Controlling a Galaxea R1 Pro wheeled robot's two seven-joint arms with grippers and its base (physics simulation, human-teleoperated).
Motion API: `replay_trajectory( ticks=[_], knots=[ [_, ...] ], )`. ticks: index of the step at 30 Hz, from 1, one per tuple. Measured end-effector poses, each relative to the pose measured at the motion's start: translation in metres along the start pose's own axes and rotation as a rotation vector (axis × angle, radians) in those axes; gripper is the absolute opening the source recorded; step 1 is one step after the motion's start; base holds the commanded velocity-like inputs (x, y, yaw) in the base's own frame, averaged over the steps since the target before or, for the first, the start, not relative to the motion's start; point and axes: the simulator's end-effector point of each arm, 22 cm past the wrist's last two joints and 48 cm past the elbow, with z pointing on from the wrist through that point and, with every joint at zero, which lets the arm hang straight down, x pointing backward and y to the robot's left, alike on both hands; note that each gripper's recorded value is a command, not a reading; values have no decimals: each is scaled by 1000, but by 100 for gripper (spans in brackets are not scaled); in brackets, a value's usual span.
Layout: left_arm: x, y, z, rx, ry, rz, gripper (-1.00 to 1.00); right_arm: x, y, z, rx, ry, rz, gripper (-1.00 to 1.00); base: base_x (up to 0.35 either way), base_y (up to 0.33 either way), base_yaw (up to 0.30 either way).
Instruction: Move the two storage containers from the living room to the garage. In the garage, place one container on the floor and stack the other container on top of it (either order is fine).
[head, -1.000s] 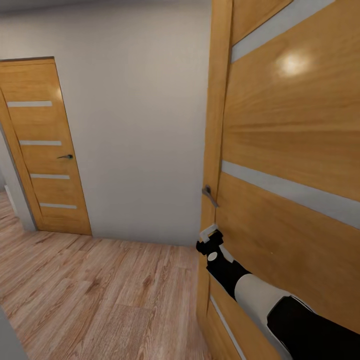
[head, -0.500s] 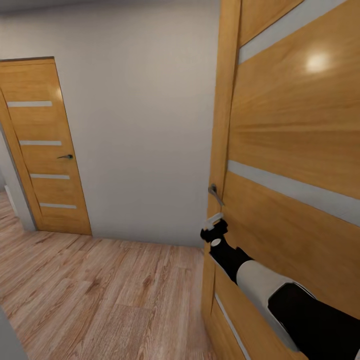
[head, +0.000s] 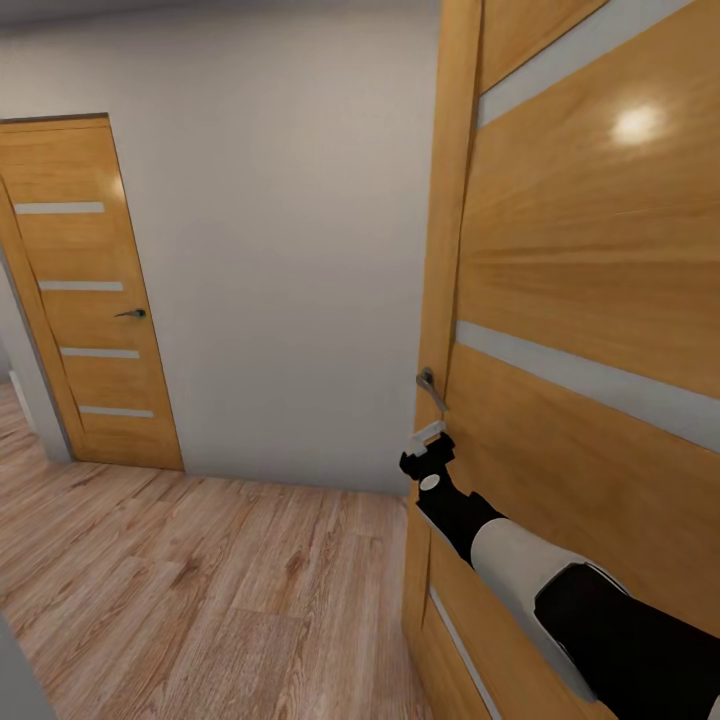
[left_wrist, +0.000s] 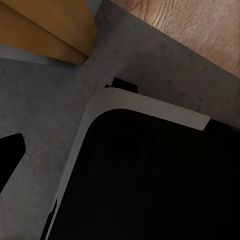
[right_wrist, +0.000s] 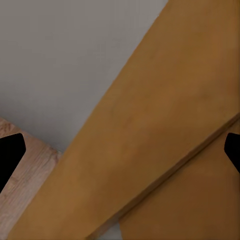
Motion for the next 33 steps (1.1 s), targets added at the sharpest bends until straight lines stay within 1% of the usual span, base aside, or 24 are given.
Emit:
replay_trajectory(
  ticks=[4,9,13,15,18,19,21,22,23,25,27,29,32,33],
  knots=[
    [0,0,0,0,0,-1,100,1,-1,0,3,3,4,100,0,0,0],
    [0,0,0,0,0,-2,100,3,-5,1,4,1,-7,100,0,0,0],
    [0,0,0,0,-1,-1,100,7,-11,2,19,2,-14,100,0,0,0],
    [0,0,0,0,-1,0,100,12,-18,3,34,10,-12,100,0,0,0],
    [0,0,0,0,-1,0,100,26,-37,6,61,24,-29,100,0,0,0],
    [0,0,0,0,-1,0,100,31,-45,7,73,34,-25,100,0,0,0],
    [0,0,0,0,-1,0,100,43,-62,9,93,47,-43,100,0,0,0],
    [0,0,0,0,-1,0,100,49,-69,10,106,59,-33,100,0,0,0],
    [0,0,0,0,-1,0,100,53,-76,11,111,63,-47,100,0,0,0],
    [0,0,0,0,-1,1,100,59,-83,11,122,73,-42,100,0,0,0],
    [0,0,0,0,-1,1,100,64,-92,12,129,78,-57,100,0,0,0],
    [0,0,0,0,0,1,100,73,-105,12,146,92,-53,100,0,0,0],
    [0,0,0,0,-1,1,100,87,-129,13,171,110,-63,100,0,0,0],
    [0,0,0,0,-1,1,100,92,-137,13,185,120,-52,100,0,0,0]
  ],
)
